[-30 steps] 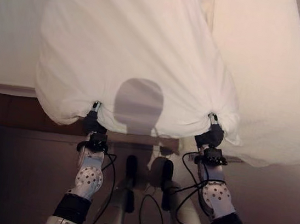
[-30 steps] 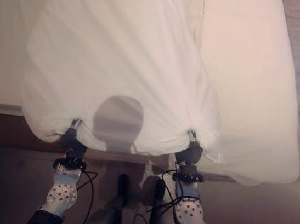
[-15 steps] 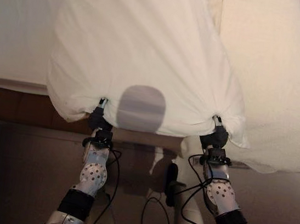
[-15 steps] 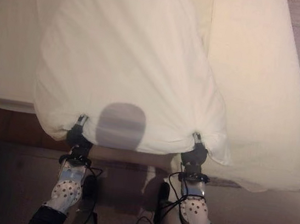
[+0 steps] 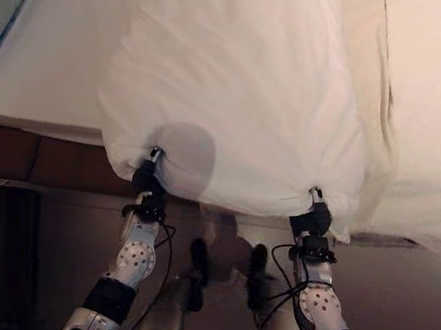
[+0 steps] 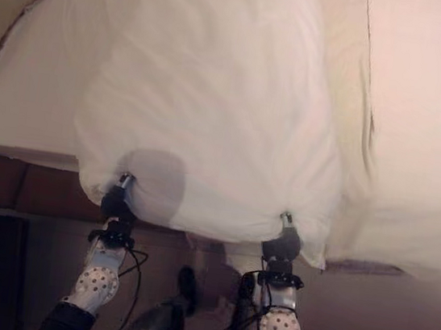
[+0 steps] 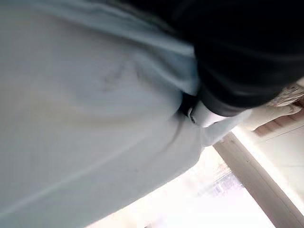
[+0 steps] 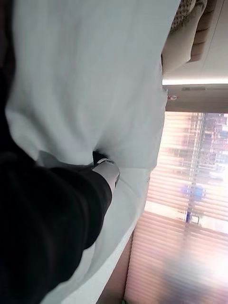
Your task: Make the bed
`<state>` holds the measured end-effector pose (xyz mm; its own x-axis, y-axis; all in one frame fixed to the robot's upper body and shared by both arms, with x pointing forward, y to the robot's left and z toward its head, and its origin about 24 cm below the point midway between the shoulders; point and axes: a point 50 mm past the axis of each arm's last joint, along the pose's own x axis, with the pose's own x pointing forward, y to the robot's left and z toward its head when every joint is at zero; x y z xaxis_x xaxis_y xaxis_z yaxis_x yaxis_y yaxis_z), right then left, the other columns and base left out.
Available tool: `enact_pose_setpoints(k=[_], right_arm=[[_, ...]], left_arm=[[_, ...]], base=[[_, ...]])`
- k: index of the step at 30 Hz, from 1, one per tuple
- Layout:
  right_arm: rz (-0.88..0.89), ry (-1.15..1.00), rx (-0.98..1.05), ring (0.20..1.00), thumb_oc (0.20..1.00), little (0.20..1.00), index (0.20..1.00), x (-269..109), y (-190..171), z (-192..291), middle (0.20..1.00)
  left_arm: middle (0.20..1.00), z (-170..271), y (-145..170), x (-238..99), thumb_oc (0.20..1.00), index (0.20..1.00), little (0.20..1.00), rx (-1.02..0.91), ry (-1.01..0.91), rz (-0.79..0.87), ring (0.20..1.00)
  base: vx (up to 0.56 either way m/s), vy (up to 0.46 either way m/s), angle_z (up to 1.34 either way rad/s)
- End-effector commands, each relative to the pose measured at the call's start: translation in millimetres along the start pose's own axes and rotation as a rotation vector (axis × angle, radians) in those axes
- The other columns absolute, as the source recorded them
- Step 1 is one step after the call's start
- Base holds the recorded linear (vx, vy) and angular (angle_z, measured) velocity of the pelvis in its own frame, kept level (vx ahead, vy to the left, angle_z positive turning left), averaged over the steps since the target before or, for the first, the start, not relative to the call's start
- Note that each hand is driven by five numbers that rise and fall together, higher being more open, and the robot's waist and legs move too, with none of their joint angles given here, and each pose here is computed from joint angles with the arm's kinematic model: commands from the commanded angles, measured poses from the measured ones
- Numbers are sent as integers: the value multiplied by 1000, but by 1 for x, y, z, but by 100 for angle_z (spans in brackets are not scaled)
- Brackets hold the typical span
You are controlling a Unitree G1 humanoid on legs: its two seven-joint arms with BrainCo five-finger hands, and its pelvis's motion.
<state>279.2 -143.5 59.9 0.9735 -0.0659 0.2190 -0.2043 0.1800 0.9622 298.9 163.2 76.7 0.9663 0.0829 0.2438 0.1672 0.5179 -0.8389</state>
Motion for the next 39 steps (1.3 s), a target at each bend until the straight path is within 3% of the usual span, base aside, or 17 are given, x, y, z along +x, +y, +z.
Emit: enact_pose_setpoints(k=[1,12,18,28,39], right_arm=[[139,-34,-21,200,200,200,200,-2,16,6,200],[71,-46,-95,200,200,200,200,-2,3,26,200],[88,-34,-89,200,200,200,200,5,6,22,200],[87,-58,-47,200,200,200,200,2,7,17,200],[-14,-54,-96,200,200,200,200,-7,-14,19,200]], left_arm=[[200,11,-30,5,200,200,200,82,-34,-176,200],[200,-1,-25,-3,200,200,200,18,-25,-122,200],[200,21,-25,-3,200,200,200,43,-110,-115,200],[200,23,-31,7,200,200,200,135,-67,-178,200],[200,5,-10,-1,200,200,200,148,5,-80,200]], base=[[73,28,4],[-8,-106,25],[9,113,-8],[13,445,-15],[45,539,6]])
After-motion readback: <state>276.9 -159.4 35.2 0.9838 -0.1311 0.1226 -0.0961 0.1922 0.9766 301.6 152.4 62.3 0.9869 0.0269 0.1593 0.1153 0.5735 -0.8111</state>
